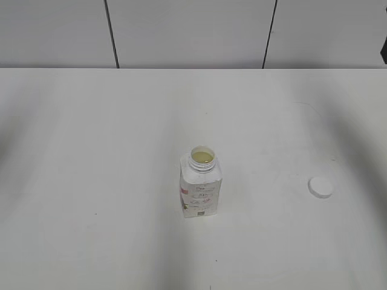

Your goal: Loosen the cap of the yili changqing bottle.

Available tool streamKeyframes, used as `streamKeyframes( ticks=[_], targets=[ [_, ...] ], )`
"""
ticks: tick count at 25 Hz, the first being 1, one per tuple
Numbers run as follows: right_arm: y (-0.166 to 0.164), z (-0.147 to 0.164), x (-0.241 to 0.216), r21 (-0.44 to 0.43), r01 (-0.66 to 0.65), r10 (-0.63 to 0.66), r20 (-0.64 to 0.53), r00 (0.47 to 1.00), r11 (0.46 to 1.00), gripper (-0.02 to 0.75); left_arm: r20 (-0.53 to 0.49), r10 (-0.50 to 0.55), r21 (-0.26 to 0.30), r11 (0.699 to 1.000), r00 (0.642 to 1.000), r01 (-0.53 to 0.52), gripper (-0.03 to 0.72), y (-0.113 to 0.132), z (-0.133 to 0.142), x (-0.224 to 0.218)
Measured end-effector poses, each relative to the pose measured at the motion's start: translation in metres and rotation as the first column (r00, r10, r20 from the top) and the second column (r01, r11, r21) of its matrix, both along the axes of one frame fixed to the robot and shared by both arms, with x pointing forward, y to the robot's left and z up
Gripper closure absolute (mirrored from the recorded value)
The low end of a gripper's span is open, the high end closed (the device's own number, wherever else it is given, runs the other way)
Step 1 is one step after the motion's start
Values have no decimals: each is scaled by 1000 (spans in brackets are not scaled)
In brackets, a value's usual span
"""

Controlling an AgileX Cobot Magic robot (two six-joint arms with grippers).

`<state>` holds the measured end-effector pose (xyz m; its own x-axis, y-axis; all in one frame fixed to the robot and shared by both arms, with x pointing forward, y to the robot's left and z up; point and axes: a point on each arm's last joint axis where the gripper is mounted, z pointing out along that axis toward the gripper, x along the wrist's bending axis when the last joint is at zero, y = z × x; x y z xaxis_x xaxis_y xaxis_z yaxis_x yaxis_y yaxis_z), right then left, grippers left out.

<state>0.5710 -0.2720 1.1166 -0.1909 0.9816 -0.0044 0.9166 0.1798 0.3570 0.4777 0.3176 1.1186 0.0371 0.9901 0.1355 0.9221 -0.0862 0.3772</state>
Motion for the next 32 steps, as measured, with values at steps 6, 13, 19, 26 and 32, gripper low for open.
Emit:
streamKeyframes(
  ticks=[6, 13, 19, 26, 32],
  targets=[
    [-3, -3, -46, 6, 0, 0, -27, 1000, 1000, 174, -24, -2, -53, 999, 1000, 1, 291, -6, -18, -46],
    [-6, -9, -106, 10, 1, -1, -32, 999, 1000, 174, 32, -2, -84, 996, 999, 5, 291, -10, -33, -103],
    [-8, -17, -146, 31, 3, -3, 17, 1000, 1000, 174, 155, -3, -91, 996, 988, 17, 291, -13, -33, -144],
    [-10, -38, -184, 34, 4, -6, 35, 999, 999, 174, 240, -4, -117, 993, 971, 33, 295, -16, -46, -181],
    [-13, -58, -223, 39, 5, -7, 66, 998, 999, 174, 295, -5, -150, 987, 955, 51, 301, -20, -60, -200]
  ],
)
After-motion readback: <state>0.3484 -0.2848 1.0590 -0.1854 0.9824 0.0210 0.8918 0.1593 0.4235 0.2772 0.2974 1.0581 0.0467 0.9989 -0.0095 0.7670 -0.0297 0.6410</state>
